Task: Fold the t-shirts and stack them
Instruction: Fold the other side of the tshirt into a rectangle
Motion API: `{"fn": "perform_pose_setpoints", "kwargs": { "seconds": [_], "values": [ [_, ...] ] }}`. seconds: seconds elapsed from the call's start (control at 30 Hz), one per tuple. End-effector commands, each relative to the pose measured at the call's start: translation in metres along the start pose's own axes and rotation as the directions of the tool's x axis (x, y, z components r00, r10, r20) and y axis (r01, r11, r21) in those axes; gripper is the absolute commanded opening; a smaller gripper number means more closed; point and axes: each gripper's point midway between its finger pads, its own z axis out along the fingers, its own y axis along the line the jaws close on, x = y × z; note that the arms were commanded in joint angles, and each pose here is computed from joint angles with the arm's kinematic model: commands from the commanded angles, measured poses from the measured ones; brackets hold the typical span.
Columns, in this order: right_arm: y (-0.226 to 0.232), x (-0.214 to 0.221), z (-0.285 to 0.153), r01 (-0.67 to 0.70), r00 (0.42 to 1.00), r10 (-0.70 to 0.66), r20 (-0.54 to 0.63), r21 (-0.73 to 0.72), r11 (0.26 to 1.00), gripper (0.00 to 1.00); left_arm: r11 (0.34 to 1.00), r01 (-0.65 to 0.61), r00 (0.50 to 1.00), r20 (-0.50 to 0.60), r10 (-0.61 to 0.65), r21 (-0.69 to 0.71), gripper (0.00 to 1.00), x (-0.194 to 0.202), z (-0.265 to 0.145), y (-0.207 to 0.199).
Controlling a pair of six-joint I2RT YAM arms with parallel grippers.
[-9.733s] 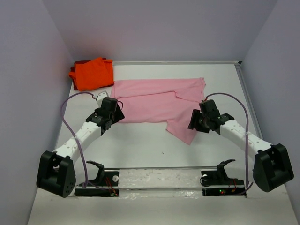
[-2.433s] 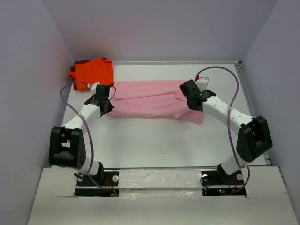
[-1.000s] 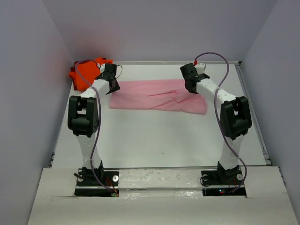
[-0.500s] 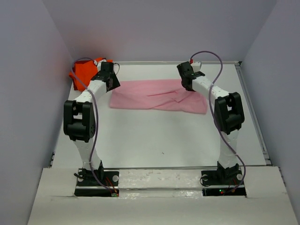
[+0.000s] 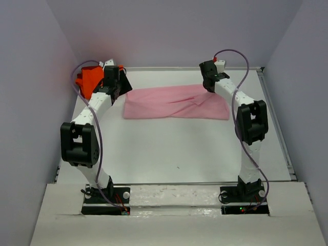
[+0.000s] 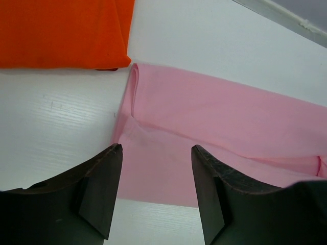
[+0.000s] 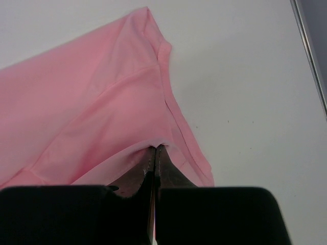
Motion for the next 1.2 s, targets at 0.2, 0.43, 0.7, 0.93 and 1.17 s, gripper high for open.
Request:
{"fn": "perform_pose_setpoints", "kwargs": {
  "seconds": [0.2, 0.43, 0.7, 0.93, 1.17],
  "values": [
    [0.001, -0.035, 0.028, -0.038, 0.997, 0.035, 0.062, 0.042, 0.998, 0.00, 0.996, -0.010, 0.999, -0.041, 0.013, 0.086, 0.66, 0.008, -0.001, -0.016],
    [0.015, -0.036, 0.055, 0.021, 0.999, -0.022, 0.037, 0.024, 0.999, 0.24, 0.990, -0.001, 0.998, -0.064, 0.010, 0.138, 0.66, 0.013, -0.002, -0.025],
    [0.021, -0.048, 0.029, 0.002, 0.999, 0.003, 0.033, -0.140, 0.990, 0.65, 0.983, 0.020, 0.995, -0.095, -0.003, 0.180, 0.66, 0.019, -0.001, -0.031],
    [0.036, -0.030, -0.010, -0.057, 0.998, 0.041, -0.053, -0.352, 0.934, 0.65, 0.976, 0.037, 0.995, -0.104, -0.014, 0.216, 0.66, 0.019, -0.005, -0.037],
    [0.062, 0.014, -0.029, -0.049, 0.991, -0.014, -0.135, -0.452, 0.891, 0.64, 0.970, 0.054, 0.992, -0.122, -0.026, 0.236, 0.66, 0.021, -0.004, -0.039]
  ]
}}
